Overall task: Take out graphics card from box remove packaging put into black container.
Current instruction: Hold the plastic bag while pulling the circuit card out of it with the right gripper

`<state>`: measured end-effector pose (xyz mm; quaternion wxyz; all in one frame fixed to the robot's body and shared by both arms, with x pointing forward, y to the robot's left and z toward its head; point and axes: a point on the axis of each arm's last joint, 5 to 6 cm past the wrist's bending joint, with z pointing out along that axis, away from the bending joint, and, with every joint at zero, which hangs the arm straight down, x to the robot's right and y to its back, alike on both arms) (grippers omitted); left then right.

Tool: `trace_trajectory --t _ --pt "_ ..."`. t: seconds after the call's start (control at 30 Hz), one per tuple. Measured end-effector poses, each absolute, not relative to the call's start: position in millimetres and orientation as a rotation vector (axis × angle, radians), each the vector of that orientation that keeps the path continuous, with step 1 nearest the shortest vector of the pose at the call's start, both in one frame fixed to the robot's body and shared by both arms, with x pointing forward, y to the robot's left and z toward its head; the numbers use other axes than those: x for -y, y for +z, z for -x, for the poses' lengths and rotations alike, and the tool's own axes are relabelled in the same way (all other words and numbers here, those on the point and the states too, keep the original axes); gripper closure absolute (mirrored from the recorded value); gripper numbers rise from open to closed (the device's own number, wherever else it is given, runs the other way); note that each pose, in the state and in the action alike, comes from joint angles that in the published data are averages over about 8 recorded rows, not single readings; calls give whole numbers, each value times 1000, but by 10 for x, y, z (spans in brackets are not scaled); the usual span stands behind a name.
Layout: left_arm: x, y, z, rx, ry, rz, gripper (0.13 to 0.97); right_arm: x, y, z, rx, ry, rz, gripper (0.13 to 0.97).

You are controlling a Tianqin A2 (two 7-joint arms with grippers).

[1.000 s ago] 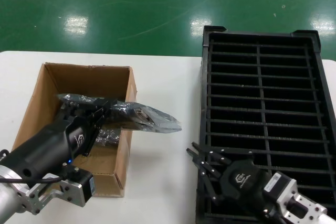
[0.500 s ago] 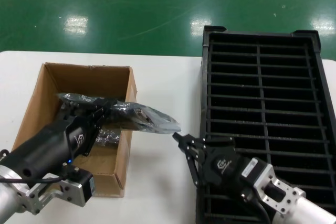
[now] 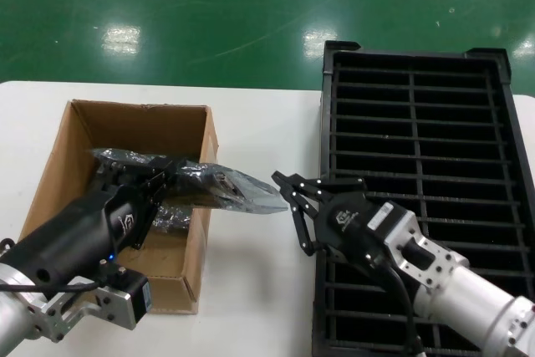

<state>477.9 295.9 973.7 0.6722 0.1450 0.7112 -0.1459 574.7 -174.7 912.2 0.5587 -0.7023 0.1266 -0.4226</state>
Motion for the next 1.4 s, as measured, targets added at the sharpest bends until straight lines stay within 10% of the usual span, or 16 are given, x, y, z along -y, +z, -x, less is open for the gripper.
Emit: trace_trajectory --t 1.4 --pt "-2959 9737 -4779 -1602 -329 -327 957 1504 9137 -5378 -295 -962 1728 962"
